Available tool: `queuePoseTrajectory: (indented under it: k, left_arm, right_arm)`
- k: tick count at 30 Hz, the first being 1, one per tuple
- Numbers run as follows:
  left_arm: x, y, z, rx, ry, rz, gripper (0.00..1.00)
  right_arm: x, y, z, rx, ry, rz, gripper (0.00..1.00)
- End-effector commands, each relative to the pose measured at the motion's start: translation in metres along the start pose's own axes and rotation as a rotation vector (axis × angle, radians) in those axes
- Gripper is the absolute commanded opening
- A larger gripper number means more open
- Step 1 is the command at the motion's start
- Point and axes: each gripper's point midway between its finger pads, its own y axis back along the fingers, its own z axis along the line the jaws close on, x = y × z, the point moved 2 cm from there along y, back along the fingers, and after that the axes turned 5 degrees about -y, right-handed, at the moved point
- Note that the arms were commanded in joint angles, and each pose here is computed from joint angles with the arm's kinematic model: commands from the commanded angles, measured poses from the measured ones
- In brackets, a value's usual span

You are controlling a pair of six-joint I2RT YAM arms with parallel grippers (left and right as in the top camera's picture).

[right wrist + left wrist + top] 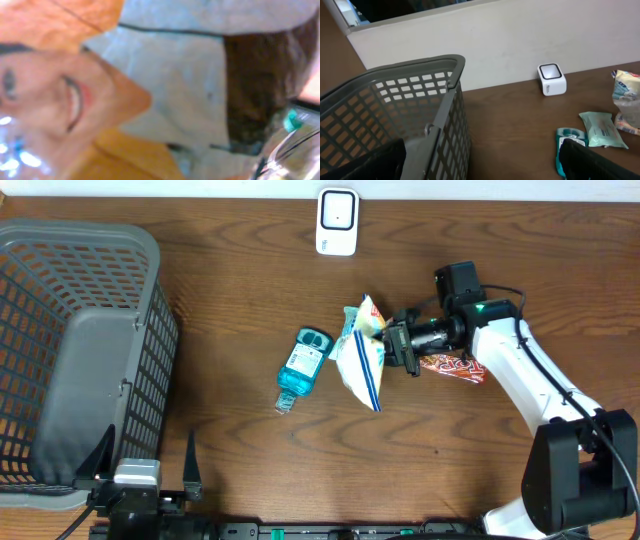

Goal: Scan the item barcode
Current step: 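Carry the snack bag toward the white barcode scanner, then hold the snack bag up against the white scanner with the right gripper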

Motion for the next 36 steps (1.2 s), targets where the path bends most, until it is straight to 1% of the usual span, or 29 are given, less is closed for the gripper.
queuePoseTrajectory:
  k: [1,4,7,10,12,14,17,19,20,21,28,33,36]
  left_arm:
    - [-0.001,0.001,0.003,-0.018,-0.006,-0.002,0.98]
    - [-0.001,0.001,0.003,-0.018,-0.006,-0.002,0.98]
    - [-0.001,0.001,0.003,-0.018,-0.006,-0.002,0.98]
    - [-0.001,0.001,0.003,-0.018,-0.006,-0.002,0.98]
    - [-0.001,0.001,0.003,-0.018,-0.006,-0.002,0.98]
    - [-0.001,0.001,0.003,-0.018,-0.006,-0.002,0.98]
    - [-0.001,0.001,0.003,-0.018,-0.006,-0.002,0.98]
    - [-0.001,0.001,0.003,-0.018,-0.006,-0.002,0.98]
    - [-0.001,0.001,0.003,-0.018,-0.006,-0.002,0.98]
    - [0.0,0.0,0.003,-0.018,-0.006,-0.001,0.98]
    - [0.0,0.0,0.003,-0.018,-0.006,0.0,0.98]
    - [0.001,0.0,0.002,-0.017,-0.006,0.003,0.98]
    - [0.001,0.0,0.002,-0.017,-0.006,0.003,0.98]
  right_arm:
    - [0.01,-0.001,0.007,-0.001,0.26,0.005,0.01]
    - [0.01,-0.003,0.007,0.008,0.429,-0.001,0.01]
    - [-0.006,-0.006,0.009,0.052,0.519,-0.097,0.01]
    - [-0.024,-0.018,0.011,0.144,0.633,-0.235,0.01]
    - [-0.029,-0.028,0.011,0.195,0.684,-0.293,0.01]
    - [-0.029,-0.042,0.012,0.245,0.773,-0.332,0.01]
    - [-0.022,-0.066,0.018,0.304,1.004,-0.354,0.01]
    - [-0.018,-0.078,0.021,0.353,1.186,-0.365,0.04]
    - [-0.024,-0.082,0.026,0.409,1.25,-0.454,0.04]
    - [-0.028,-0.081,0.03,0.428,1.268,-0.51,0.01]
    - [-0.051,-0.061,0.078,0.415,1.352,-0.848,0.01]
    - [-0.07,-0.061,0.108,0.33,1.387,-0.95,0.01]
    - [-0.087,-0.061,0.134,0.308,1.417,-1.002,0.01]
